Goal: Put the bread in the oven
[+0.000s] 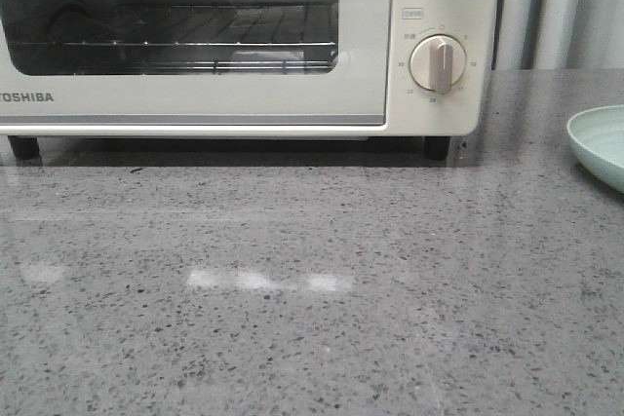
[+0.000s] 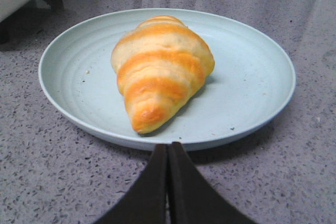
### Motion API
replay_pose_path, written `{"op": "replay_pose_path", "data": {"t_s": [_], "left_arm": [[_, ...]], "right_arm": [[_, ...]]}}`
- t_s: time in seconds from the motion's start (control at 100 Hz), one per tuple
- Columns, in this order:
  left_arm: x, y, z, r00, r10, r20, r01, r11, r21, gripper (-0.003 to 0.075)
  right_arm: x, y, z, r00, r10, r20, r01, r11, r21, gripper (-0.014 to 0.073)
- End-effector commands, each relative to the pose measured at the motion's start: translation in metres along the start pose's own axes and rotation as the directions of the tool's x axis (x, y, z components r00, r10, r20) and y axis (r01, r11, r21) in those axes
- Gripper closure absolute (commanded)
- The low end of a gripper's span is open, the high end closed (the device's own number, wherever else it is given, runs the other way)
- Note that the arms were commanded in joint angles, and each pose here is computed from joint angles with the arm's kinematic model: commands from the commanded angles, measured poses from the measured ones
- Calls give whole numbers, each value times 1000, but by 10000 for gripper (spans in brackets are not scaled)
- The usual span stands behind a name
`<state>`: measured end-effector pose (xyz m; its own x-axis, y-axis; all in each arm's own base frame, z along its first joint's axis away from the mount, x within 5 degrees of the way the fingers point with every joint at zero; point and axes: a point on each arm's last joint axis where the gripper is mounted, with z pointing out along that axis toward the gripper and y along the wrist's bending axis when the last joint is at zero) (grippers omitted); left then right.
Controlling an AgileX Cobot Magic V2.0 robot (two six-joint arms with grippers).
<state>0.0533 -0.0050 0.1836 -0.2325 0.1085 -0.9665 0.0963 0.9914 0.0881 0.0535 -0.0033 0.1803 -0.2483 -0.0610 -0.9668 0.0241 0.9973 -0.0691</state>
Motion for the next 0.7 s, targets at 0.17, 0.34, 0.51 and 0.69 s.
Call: {"op": "replay_pose_path", "data": {"t_s": [0.17, 0.34, 0.51, 0.69], "left_arm": [[-6, 1, 0, 989, -1, 145, 3, 1000, -16, 741], [-23, 4, -5, 940, -44, 339, 58, 998, -32, 741], [-31, 7, -8, 886, -185, 425, 203, 979, 3, 741], [-35, 9, -10, 863, -182, 472, 209, 978, -4, 741]], "right_arm": [[1, 0, 0, 999, -14, 38, 13, 1000, 6, 671], [-10, 4, -2, 969, 197, 148, -189, 980, -69, 671], [-19, 3, -3, 933, 277, 230, -262, 960, -97, 671], [-22, 2, -4, 946, 159, 281, -148, 987, -58, 671]]}}
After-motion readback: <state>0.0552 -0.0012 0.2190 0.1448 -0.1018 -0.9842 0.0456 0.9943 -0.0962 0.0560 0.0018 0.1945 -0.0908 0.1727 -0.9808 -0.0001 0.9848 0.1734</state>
